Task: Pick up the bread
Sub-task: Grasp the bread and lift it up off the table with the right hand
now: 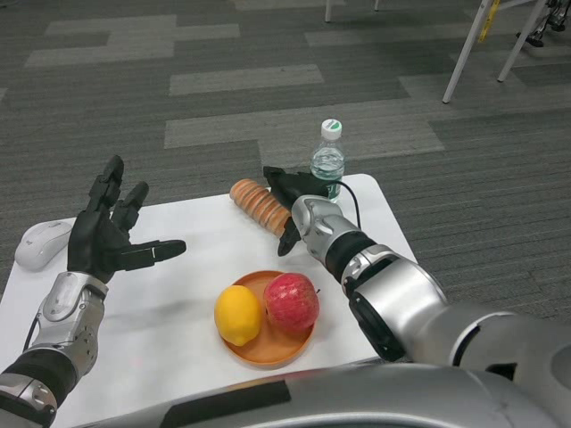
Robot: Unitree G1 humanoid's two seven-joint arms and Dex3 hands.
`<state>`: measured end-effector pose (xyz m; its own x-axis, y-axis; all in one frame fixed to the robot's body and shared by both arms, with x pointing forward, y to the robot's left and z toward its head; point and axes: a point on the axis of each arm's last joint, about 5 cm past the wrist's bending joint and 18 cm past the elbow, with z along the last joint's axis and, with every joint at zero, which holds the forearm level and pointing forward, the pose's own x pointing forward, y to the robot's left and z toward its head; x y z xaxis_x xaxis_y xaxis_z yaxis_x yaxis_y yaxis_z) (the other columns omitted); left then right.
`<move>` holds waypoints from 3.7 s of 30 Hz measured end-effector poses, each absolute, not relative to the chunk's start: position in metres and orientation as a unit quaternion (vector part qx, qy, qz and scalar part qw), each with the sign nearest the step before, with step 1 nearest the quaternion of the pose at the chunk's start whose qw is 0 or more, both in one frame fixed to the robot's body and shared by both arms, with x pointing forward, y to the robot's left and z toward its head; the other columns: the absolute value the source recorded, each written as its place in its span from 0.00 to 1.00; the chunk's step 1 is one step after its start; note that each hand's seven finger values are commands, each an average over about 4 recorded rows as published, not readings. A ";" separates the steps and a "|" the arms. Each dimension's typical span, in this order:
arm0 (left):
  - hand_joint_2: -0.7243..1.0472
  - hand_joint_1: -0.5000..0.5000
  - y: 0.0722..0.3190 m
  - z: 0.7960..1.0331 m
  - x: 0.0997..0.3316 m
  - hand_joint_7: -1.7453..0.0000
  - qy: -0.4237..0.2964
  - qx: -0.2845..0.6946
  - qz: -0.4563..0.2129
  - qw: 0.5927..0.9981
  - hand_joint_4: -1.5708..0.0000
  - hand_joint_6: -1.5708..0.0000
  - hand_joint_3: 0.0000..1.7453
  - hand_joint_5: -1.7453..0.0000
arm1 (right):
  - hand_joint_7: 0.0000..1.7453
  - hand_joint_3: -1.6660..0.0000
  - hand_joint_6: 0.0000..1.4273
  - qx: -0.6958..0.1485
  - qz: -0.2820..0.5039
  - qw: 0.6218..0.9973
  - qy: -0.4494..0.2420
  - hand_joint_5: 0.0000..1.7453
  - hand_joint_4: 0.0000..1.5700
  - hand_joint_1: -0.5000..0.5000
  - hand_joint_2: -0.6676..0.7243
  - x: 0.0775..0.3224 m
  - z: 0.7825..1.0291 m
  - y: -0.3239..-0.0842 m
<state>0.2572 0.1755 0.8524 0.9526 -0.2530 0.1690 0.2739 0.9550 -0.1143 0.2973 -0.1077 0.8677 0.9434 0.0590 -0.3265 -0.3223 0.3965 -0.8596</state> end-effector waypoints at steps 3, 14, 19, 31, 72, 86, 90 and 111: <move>0.70 1.00 0.175 0.852 0.257 1.00 -0.076 -0.069 -0.134 0.986 1.00 1.00 0.03 0.76 | 0.00 0.95 0.00 -0.540 0.116 0.825 0.124 0.22 0.00 0.08 0.23 0.297 0.866 -0.107; 0.70 1.00 0.175 0.852 0.257 1.00 -0.076 -0.069 -0.134 0.986 1.00 1.00 0.03 0.76 | 0.00 0.95 0.00 -0.550 0.118 0.817 0.124 0.22 0.00 0.08 0.23 0.296 0.864 -0.106; 0.70 1.00 0.176 0.851 0.255 1.00 -0.073 -0.069 -0.132 0.986 1.00 1.00 0.03 0.76 | 0.00 0.95 0.00 -0.556 0.124 0.812 0.124 0.22 0.00 0.08 0.23 0.295 0.862 -0.105; 0.70 1.00 0.176 0.850 0.254 1.00 -0.072 -0.070 -0.132 0.986 1.00 1.00 0.01 0.76 | 0.00 0.95 0.00 -0.572 0.145 0.798 0.123 0.17 0.00 0.08 0.20 0.292 0.857 -0.103; 0.70 1.00 0.176 0.849 0.253 1.00 -0.075 -0.076 -0.131 0.986 1.00 1.00 0.00 0.76 | 0.80 0.48 0.00 -0.582 0.214 0.771 0.147 0.57 0.00 0.17 0.05 0.291 0.860 -0.120; 0.70 1.00 0.176 0.850 0.253 1.00 -0.078 -0.079 -0.127 0.986 1.00 1.00 0.00 0.76 | 0.88 0.48 0.04 -0.583 0.232 0.768 0.127 0.61 0.00 0.16 0.03 0.276 0.861 -0.133; 0.70 1.00 0.176 0.850 0.253 1.00 -0.078 -0.080 -0.125 0.986 1.00 1.00 0.03 0.76 | 0.88 0.48 0.04 -0.579 0.240 0.770 0.118 0.61 0.00 0.17 0.02 0.272 0.861 -0.136; 0.70 1.00 0.176 0.849 0.253 1.00 -0.078 -0.083 -0.121 0.986 1.00 1.00 0.01 0.76 | 0.88 0.48 0.05 -0.430 0.211 0.874 0.076 0.61 0.00 0.16 0.05 0.257 0.867 -0.154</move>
<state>0.2529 0.1760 0.8493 0.9585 -0.2257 0.1742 0.2517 0.9569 -0.1448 0.2570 -0.1543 0.8674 0.8992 0.3045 -0.3141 -0.4346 0.5406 -0.7203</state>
